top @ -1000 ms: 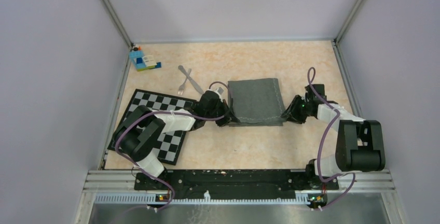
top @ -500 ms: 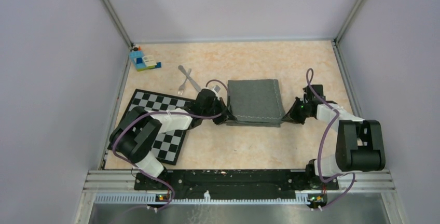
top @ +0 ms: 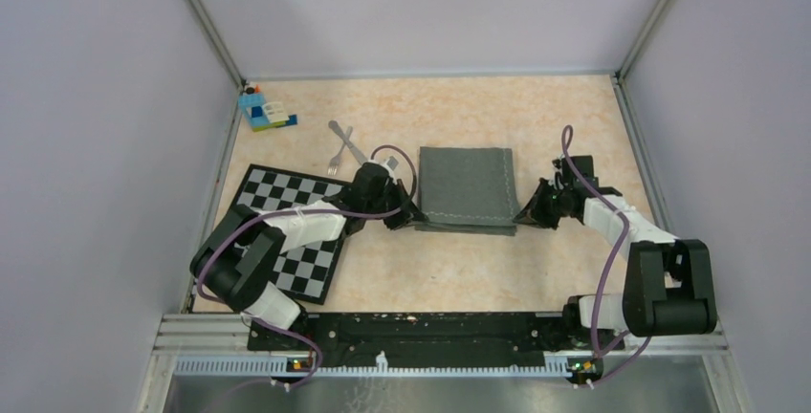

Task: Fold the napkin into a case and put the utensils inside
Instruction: Smooth out the square-folded napkin at the center of the board.

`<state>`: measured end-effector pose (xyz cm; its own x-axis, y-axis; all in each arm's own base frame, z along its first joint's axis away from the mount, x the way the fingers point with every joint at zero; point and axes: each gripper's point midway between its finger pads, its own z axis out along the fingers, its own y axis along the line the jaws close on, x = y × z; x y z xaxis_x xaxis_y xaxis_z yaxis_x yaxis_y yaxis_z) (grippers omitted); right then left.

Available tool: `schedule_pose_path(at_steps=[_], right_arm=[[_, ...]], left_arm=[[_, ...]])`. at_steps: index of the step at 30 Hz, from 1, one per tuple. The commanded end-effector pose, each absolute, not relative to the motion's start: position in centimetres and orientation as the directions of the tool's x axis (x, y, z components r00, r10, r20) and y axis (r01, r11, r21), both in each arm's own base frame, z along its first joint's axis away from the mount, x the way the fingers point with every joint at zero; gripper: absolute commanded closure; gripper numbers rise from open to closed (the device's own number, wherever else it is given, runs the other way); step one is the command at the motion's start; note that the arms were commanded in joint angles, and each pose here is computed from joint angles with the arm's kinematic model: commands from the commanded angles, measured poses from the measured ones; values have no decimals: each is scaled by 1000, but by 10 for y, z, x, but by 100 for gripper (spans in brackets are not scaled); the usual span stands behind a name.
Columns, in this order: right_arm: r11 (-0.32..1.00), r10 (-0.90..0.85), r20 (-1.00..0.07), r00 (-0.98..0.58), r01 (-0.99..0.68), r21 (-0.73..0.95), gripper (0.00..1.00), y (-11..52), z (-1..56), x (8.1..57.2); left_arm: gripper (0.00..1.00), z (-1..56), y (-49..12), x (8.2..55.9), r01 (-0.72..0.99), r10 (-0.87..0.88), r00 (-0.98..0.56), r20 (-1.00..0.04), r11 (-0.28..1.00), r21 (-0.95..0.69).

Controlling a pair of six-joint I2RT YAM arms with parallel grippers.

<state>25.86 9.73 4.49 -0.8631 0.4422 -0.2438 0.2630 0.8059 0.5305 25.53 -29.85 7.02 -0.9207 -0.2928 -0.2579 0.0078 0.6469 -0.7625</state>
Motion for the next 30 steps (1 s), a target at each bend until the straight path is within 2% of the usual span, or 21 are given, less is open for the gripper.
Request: schedule_pose_path(at_steps=[1,11,16,21,25,30], right_arm=[[801,437,-280,-854,228,554,100,104,60,266],[799,418,-265,-869,213,562,100,116,55,264],[802,412,-256,-874,215,558,100,117,49,264],[804,407,-243,-881,219,553,99,118,40,262],[808,394,-229,-890,217,547,92,119,36,259],[858,368,-274,-889,211,469,71,103,42,253]], left_arm=[[98,76,-288,259,31,-295,-907,-299,662,-749],[99,57,-278,263,8,-286,-915,-284,693,-721],[98,48,-282,253,-13,-276,-933,-231,668,-744],[96,42,-280,250,-21,-273,-936,-221,672,-740],[88,39,-279,247,-21,-261,-941,-215,678,-735],[66,46,-270,241,0,-235,-942,-241,715,-699]])
